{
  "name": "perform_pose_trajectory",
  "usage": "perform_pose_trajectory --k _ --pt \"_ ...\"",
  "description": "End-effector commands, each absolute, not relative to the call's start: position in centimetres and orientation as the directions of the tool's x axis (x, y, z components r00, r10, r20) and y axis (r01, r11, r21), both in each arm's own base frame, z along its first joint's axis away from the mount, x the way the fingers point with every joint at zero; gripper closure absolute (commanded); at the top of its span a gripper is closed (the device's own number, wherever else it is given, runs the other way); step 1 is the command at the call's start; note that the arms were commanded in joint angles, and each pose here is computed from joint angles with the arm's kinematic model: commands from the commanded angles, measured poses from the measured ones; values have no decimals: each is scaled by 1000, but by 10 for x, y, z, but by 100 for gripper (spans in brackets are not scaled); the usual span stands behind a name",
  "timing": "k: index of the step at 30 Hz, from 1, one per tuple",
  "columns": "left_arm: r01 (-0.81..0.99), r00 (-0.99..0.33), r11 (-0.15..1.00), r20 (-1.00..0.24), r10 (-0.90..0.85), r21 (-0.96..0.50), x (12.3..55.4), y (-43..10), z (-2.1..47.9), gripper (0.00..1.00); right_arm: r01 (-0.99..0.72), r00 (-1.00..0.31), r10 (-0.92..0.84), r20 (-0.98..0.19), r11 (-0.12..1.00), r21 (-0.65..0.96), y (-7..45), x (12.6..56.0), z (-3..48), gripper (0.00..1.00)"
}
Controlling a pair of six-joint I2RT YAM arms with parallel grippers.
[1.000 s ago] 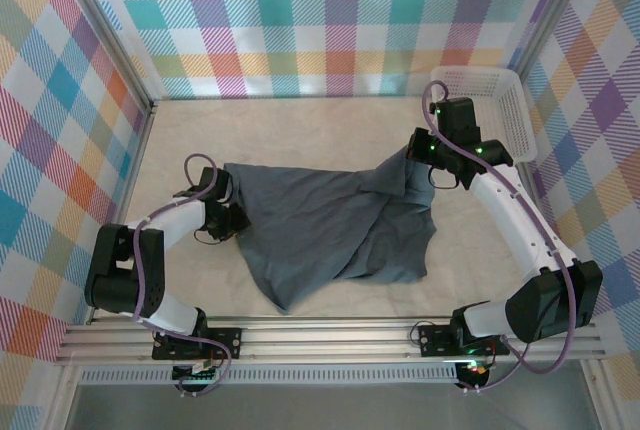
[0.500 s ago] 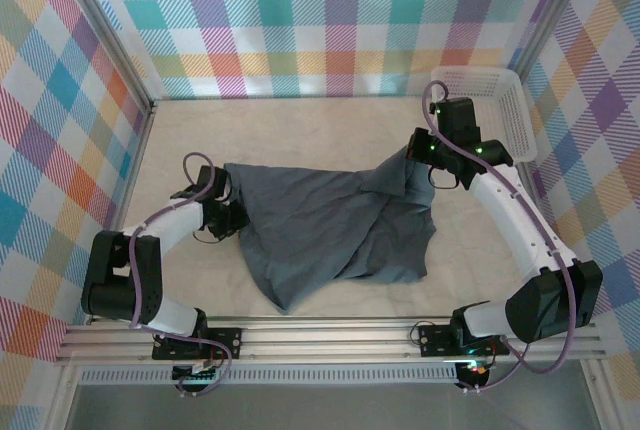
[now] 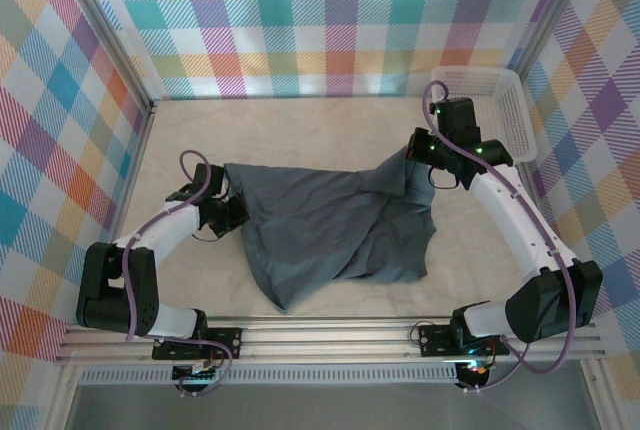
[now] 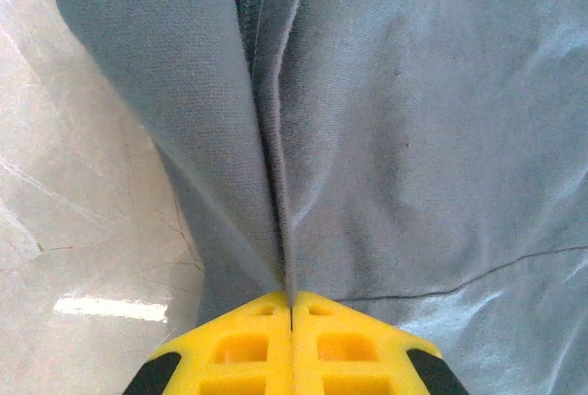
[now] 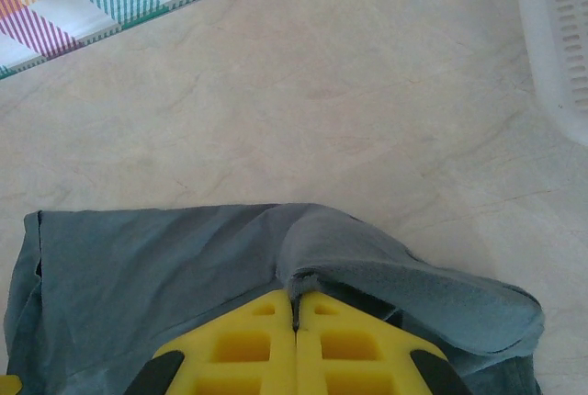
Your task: Fold the inside-out t-shirt
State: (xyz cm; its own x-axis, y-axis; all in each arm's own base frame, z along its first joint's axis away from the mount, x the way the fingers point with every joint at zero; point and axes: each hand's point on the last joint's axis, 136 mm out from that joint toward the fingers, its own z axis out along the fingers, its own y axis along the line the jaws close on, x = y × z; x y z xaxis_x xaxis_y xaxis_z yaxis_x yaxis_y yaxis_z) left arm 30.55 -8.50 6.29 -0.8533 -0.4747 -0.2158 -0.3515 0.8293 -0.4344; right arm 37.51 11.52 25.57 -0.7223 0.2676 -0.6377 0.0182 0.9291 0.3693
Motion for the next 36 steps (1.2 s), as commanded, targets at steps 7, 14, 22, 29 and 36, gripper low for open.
perform_pose_trajectory --k 7,14,22,29,36 --pt "-331 -729 857 -470 -498 -394 330 -41 200 100 57 -539 304 -785 944 326 87 382 343 100" --pt "-341 -788 862 -386 -480 -374 326 -45 172 93 118 -525 303 -795 951 285 71 383 341 100" --pt "-360 -816 859 -324 -479 -363 317 -48 136 79 147 -606 293 -739 955 257 67 381 303 100" --pt "-334 -834 841 -282 -474 -426 324 -63 126 77 135 -639 304 -706 948 286 74 385 292 100" --pt "-459 -773 845 -346 -532 -275 306 -26 123 67 135 -652 307 -694 947 291 75 383 286 100"
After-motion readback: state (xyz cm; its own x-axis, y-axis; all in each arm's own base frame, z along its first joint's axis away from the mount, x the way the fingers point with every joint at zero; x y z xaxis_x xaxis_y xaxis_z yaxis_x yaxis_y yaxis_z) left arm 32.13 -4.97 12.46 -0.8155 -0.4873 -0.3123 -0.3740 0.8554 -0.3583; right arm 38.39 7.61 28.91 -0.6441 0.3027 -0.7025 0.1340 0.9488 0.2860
